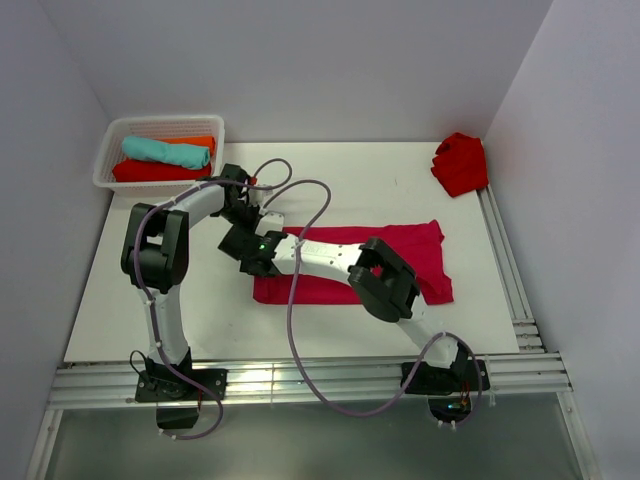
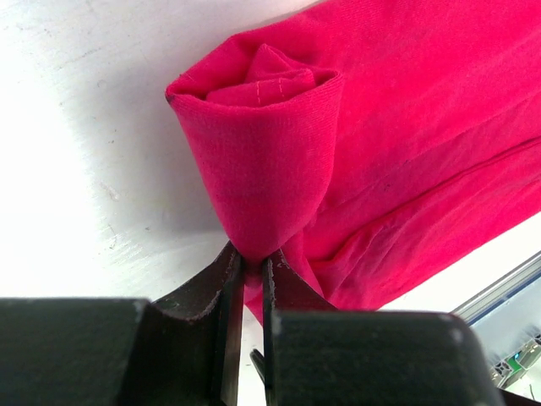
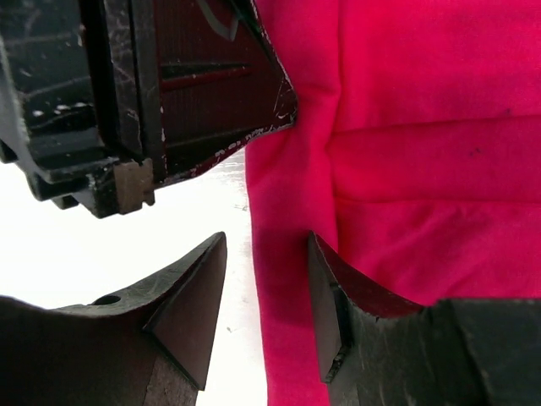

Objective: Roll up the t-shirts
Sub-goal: Roll the tshirt

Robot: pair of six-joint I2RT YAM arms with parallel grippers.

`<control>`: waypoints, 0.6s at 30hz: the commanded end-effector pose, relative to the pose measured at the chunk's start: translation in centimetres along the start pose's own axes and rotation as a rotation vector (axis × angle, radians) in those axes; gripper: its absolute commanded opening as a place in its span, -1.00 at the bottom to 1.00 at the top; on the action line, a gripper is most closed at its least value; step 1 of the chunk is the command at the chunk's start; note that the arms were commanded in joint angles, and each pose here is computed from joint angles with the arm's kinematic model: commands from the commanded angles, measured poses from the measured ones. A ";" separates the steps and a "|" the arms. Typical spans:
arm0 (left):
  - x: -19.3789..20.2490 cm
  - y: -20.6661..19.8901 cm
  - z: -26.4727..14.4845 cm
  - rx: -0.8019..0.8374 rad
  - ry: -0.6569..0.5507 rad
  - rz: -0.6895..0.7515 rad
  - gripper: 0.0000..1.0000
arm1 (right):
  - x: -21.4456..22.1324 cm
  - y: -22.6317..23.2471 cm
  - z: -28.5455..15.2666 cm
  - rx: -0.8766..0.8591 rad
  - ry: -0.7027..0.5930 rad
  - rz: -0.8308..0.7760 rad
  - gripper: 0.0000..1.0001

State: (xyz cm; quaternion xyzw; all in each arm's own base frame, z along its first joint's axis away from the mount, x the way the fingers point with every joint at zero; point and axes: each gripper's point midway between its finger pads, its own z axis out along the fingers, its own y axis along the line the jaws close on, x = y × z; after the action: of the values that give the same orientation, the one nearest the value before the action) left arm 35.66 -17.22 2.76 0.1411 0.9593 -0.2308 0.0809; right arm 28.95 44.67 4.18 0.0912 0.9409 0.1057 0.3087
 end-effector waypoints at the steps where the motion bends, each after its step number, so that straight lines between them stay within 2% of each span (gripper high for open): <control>1: -1.4 0.2 -1.6 -0.051 -0.051 0.039 -0.95 | 0.4 -0.5 0.1 0.061 -0.015 -0.055 0.01; 18: -1.4 0.1 -1.4 -0.051 -0.050 0.039 -0.91 | 3.7 -3.1 0.6 0.210 0.034 -0.162 -0.01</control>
State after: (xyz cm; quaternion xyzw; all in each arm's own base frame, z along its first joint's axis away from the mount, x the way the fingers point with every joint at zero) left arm 35.61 -17.23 2.77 0.1415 0.9598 -0.2290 0.0801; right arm 27.68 43.69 2.33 0.0597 0.9487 0.0197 0.3097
